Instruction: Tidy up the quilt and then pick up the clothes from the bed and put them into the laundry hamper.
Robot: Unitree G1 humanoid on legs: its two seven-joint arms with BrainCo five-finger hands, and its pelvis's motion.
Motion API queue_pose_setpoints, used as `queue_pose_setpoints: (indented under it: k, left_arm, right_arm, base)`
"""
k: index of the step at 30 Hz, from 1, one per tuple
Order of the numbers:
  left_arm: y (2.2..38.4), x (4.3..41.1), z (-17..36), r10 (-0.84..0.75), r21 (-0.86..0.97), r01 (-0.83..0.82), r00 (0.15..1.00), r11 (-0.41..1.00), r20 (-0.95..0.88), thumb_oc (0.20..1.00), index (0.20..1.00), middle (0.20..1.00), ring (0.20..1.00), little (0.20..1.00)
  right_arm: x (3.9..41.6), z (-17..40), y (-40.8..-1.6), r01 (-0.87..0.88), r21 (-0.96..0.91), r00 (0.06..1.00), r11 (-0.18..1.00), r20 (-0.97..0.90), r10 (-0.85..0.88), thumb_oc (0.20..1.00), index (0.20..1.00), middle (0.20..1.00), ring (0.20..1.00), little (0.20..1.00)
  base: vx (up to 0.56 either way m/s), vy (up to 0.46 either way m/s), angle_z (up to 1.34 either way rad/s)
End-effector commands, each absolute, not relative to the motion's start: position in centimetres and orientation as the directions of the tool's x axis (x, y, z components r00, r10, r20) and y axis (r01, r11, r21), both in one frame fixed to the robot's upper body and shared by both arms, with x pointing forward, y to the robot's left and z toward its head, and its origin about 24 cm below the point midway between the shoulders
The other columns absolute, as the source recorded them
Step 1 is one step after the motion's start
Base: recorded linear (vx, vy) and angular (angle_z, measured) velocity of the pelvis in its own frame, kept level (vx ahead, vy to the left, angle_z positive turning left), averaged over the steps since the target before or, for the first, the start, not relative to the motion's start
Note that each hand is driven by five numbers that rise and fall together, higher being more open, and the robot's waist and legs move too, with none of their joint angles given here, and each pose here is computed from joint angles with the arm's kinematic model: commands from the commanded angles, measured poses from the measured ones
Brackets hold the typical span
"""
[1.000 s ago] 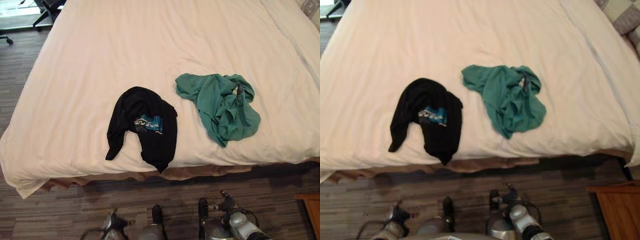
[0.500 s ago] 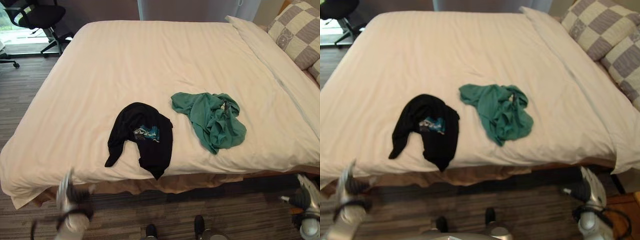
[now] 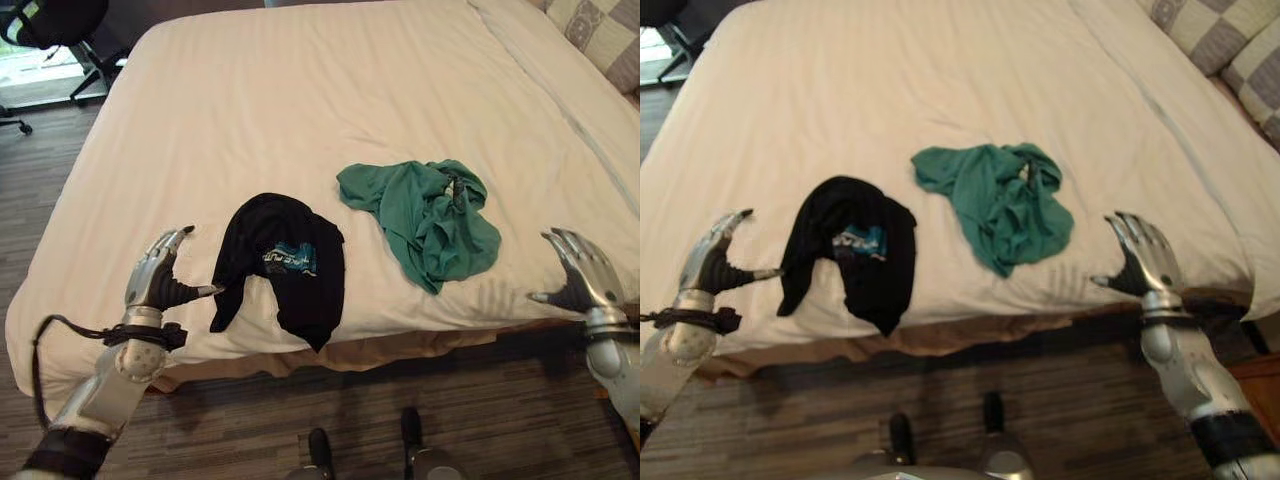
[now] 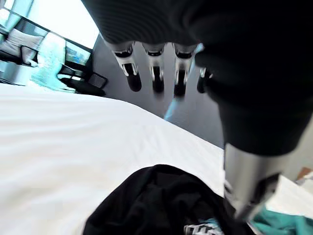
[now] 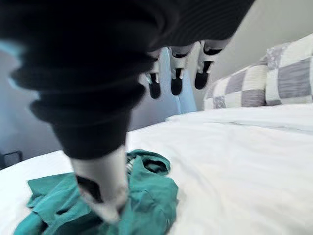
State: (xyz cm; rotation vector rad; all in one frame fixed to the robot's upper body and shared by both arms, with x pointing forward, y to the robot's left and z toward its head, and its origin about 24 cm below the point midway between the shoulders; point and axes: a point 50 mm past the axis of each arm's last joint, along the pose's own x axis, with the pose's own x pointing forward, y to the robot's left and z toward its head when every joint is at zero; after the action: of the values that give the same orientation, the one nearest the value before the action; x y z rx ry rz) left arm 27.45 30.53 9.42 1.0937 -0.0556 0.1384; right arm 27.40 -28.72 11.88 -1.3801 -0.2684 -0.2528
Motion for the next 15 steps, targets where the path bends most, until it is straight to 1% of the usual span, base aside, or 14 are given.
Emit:
queue_pose_setpoints:
  k: [1,2,3,6,9,13,14,15]
  left_arm:
    - [30.8,30.2,14.1,0.062,0.92,-0.266,0.964,0.288,0.26,1.0,1.0,1.0,1.0,1.0]
    - [29.8,30.7,16.4,0.017,0.909,-0.321,0.944,0.266,0.329,1.0,1.0,1.0,1.0,1.0]
    - [29.8,30.7,16.5,0.016,0.909,-0.322,0.944,0.264,0.33,1.0,1.0,1.0,1.0,1.0]
    - [28.7,31.6,18.2,-0.021,0.902,-0.38,0.92,0.207,0.392,1.0,1.0,1.0,1.0,1.0]
    - [28.2,32.8,18.7,-0.033,0.919,-0.37,0.925,0.136,0.378,1.0,1.0,1.0,1.0,1.0]
    - [28.3,33.6,18.2,-0.003,0.93,-0.349,0.936,0.118,0.352,1.0,1.0,1.0,1.0,1.0]
    - [28.4,34.1,17.9,0.011,0.943,-0.326,0.945,0.073,0.326,1.0,1.0,1.0,1.0,1.0]
    - [28.4,34.2,18.0,0.01,0.942,-0.327,0.945,0.071,0.327,0.94,0.94,0.94,0.94,0.94]
  right_arm:
    - [29.2,16.5,-27.9,0.507,-0.838,0.854,0.202,0.521,0.016,1.0,1.0,1.0,1.0,1.0]
    - [29.2,17.0,-27.4,0.549,-0.8,0.826,0.243,0.564,-0.009,1.0,1.0,1.0,1.0,1.0]
    - [29.2,17.0,-27.4,0.55,-0.799,0.825,0.244,0.565,-0.011,1.0,1.0,1.0,1.0,1.0]
    - [29.3,17.1,-26.2,0.576,-0.762,0.799,0.298,0.601,-0.009,1.0,1.0,1.0,1.0,1.0]
    - [29.1,17.9,-25.1,0.596,-0.725,0.768,0.346,0.64,0.016,1.0,1.0,1.0,1.0,1.0]
    - [29.1,18.2,-24.5,0.606,-0.703,0.75,0.372,0.661,0.028,1.0,1.0,1.0,1.0,1.0]
    - [29.1,18.7,-23.8,0.612,-0.689,0.733,0.389,0.678,0.047,1.0,1.0,1.0,1.0,1.0]
    - [29.1,18.7,-23.8,0.613,-0.688,0.733,0.388,0.679,0.046,1.0,1.0,1.0,1.0,1.0]
  base:
    - [-0.16,-0.08,-0.19]
    - [-0.06,-0.051,-0.22]
    - [-0.07,-0.075,-0.19]
    - [-0.03,-0.056,-0.07]
    - [-0.08,-0.083,-0.12]
    - [-0.04,-0.045,-0.14]
    - [-0.02,-0.027,-0.07]
    - [-0.02,-0.034,-0.07]
